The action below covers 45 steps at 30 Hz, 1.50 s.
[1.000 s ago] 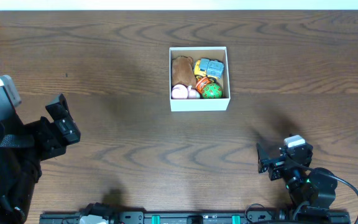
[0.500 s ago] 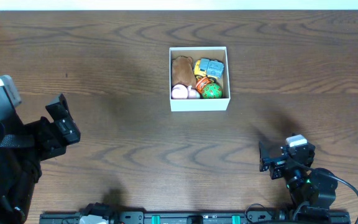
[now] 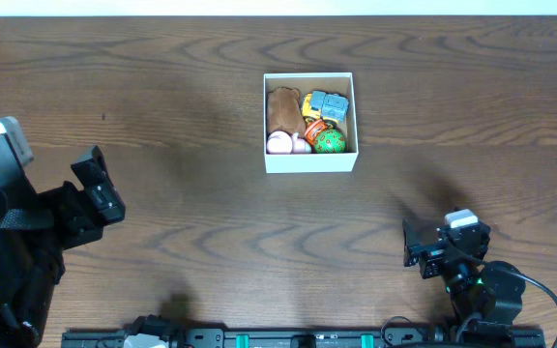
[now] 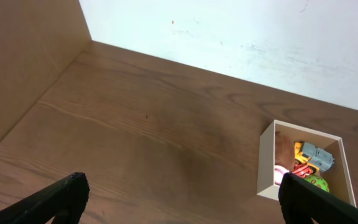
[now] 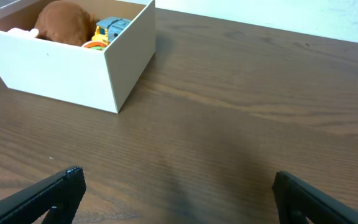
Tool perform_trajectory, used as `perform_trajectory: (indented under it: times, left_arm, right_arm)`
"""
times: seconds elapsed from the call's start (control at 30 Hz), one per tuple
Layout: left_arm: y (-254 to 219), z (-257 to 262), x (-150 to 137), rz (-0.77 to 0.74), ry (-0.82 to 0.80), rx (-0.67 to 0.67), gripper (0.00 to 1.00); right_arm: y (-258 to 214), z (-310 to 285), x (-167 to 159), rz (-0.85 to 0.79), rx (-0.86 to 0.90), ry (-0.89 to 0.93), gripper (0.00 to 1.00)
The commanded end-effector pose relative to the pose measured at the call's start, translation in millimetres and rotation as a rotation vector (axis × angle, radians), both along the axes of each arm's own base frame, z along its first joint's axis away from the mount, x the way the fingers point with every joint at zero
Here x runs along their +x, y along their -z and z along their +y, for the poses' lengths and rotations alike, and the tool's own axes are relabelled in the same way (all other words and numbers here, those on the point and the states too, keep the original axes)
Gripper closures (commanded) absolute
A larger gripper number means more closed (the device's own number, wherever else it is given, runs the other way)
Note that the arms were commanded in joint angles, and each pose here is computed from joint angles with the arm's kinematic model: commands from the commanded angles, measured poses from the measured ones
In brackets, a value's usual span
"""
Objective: Pack container
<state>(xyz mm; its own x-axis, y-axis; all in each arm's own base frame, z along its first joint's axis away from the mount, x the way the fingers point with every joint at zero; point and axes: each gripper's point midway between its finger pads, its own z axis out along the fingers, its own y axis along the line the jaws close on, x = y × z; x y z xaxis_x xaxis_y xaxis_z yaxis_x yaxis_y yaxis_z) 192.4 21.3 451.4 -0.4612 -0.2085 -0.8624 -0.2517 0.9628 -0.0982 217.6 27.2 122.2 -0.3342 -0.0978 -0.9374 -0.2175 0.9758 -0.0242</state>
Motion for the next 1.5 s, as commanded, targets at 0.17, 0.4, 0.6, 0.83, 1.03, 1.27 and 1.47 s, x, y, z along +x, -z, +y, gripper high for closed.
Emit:
perform_trajectory:
  times: [0.17,0.4,0.6,0.83,1.03,1.27,1.47]
  left_arm:
    - [8,9,-10,0.052,-0.020,0.045,0.02]
    - [27,24,-10,0.008,-0.136,-0.014,0.02]
    - [73,36,7,-0.122,-0.197,-0.025,0.02]
    - [148,38,16,-0.202,-0.207,-0.031,0.02]
    - [209,38,18,-0.200,-0.206,-0.030,0.02]
    - [250,25,30,-0.232,-0.078,0.048,0.02]
    - [279,17,32,-0.246,-0.039,0.032,0.02]
  right_arm:
    - [0,1,0,-0.007,0.001,-0.003,0.01]
    - [0,1,0,-0.007,0.001,-0.004,0.01]
    - [0,1,0,-0.007,0.001,-0.003,0.01]
    - [0,1,0,-0.007,0.001,-0.004,0.01]
    - [0,1,0,-0.007,0.001,-0.004,0.01]
    - [0,1,0,-0.007,0.001,-0.004,0.01]
    - [0,1,0,-0.007,0.001,-0.004,0.01]
